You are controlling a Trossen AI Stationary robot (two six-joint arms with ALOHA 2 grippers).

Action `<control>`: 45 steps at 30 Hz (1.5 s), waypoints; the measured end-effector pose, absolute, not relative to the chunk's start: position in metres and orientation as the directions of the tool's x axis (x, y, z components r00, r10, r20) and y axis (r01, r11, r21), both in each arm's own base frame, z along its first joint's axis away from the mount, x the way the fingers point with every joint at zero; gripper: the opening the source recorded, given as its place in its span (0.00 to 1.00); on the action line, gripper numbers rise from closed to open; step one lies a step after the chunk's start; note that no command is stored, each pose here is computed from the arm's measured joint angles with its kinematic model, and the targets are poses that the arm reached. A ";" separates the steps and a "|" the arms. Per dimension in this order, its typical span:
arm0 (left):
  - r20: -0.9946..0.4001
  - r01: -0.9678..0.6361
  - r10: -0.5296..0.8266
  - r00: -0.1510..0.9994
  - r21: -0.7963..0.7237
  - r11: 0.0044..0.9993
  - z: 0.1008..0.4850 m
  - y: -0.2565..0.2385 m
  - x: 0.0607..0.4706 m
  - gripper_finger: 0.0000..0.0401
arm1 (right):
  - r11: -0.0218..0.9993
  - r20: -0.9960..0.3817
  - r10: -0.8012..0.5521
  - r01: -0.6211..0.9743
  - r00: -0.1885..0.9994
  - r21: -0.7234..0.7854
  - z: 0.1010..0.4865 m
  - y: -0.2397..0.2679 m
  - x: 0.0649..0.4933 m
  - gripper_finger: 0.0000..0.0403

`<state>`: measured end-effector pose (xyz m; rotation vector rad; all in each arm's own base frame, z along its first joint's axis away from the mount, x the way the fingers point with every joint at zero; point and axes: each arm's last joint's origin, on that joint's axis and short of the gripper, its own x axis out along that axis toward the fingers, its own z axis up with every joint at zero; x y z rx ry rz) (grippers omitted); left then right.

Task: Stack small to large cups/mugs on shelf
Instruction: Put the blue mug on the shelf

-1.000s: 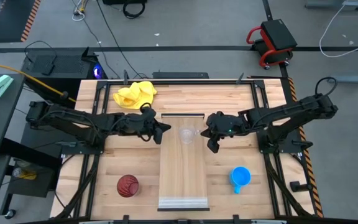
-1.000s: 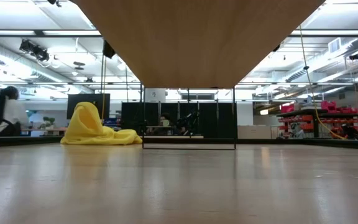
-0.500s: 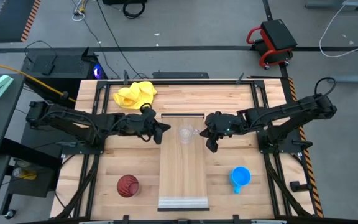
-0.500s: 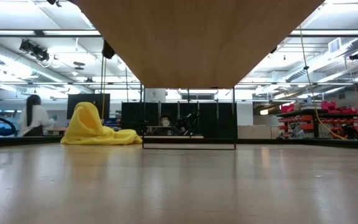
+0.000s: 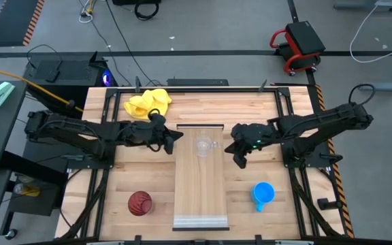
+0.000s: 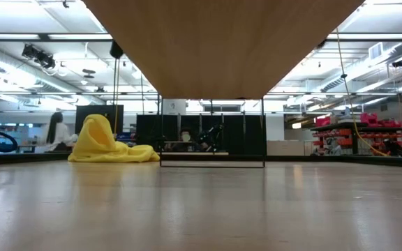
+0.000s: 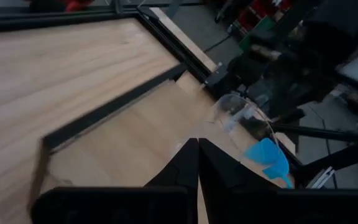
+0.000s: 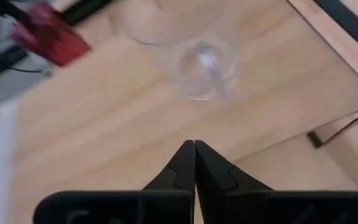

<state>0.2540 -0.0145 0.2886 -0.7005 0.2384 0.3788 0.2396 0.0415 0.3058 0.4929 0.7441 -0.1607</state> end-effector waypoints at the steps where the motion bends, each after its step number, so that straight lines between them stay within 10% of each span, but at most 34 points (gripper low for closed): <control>1: -0.327 -0.413 0.263 0.907 -0.579 0.703 0.292 -0.014 0.250 0.04 | 0.870 -0.677 0.040 0.308 0.735 0.385 0.314 0.043 0.235 0.02; 17: -0.209 -0.272 0.180 0.961 -0.624 0.733 0.324 -0.032 0.214 0.04 | 0.693 -0.695 0.052 0.476 0.717 0.542 0.429 0.063 0.129 0.02; 45: -0.435 -0.282 0.026 0.900 -0.536 0.796 0.301 -0.074 0.194 0.03 | 0.211 -0.974 -0.071 0.957 0.217 0.198 0.267 0.230 0.164 0.05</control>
